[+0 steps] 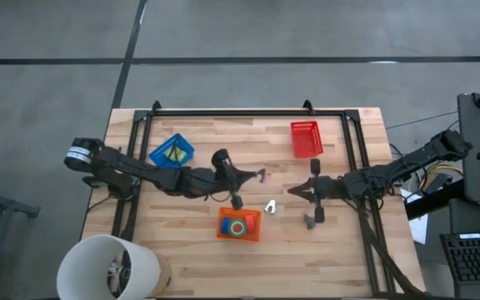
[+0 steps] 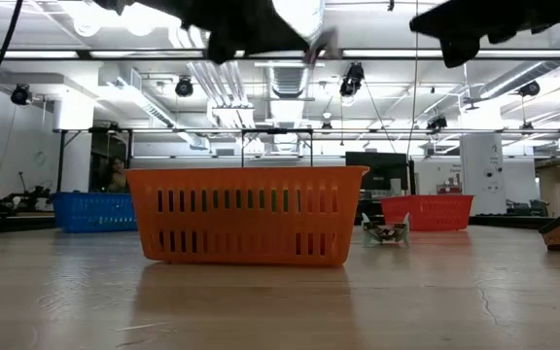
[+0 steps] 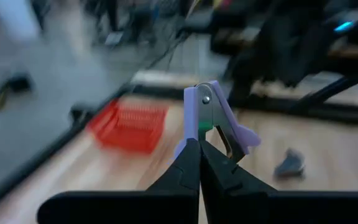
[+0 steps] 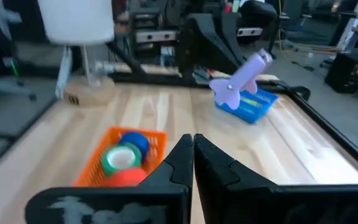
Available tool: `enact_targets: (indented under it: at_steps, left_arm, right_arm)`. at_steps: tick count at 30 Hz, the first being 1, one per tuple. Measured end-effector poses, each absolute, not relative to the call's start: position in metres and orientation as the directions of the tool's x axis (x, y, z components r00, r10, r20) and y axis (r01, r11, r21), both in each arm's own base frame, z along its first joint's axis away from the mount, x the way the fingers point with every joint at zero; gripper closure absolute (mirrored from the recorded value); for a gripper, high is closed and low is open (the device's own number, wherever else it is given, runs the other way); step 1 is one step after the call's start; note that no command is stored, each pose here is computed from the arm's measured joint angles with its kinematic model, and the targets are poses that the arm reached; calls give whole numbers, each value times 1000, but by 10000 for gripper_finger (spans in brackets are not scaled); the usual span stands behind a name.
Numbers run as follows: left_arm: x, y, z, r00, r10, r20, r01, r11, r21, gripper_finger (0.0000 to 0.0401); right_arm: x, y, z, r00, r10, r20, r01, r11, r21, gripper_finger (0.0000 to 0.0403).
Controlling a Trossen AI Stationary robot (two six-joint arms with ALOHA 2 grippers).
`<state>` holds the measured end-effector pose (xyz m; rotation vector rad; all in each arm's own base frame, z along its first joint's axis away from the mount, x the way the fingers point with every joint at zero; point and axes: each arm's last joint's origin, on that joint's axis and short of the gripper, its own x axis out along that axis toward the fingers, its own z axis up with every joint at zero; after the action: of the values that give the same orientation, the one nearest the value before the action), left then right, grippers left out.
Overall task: Pick and place Stapler, Stapler remover, tape
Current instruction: Put the purple staple remover into the red bin
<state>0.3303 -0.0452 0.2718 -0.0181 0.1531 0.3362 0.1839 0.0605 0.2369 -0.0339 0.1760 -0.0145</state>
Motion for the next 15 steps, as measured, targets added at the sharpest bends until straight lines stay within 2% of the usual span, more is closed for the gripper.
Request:
enact_targets:
  at_steps: [6, 10, 15]
  left_arm:
    - [338, -49, 290, 980, 184, 70, -193, 970, 147, 400]
    - [341, -44, 310, 976, 119, 185, -156, 967, 199, 400]
    - [343, -41, 322, 974, 12, 226, -67, 970, 235, 400]
  right_arm:
    - [186, 62, 247, 995, 38, -94, -33, 998, 48, 372]
    - [188, 63, 260, 998, 38, -54, -34, 997, 66, 322]
    - [189, 63, 275, 999, 35, -11, -34, 998, 50, 252]
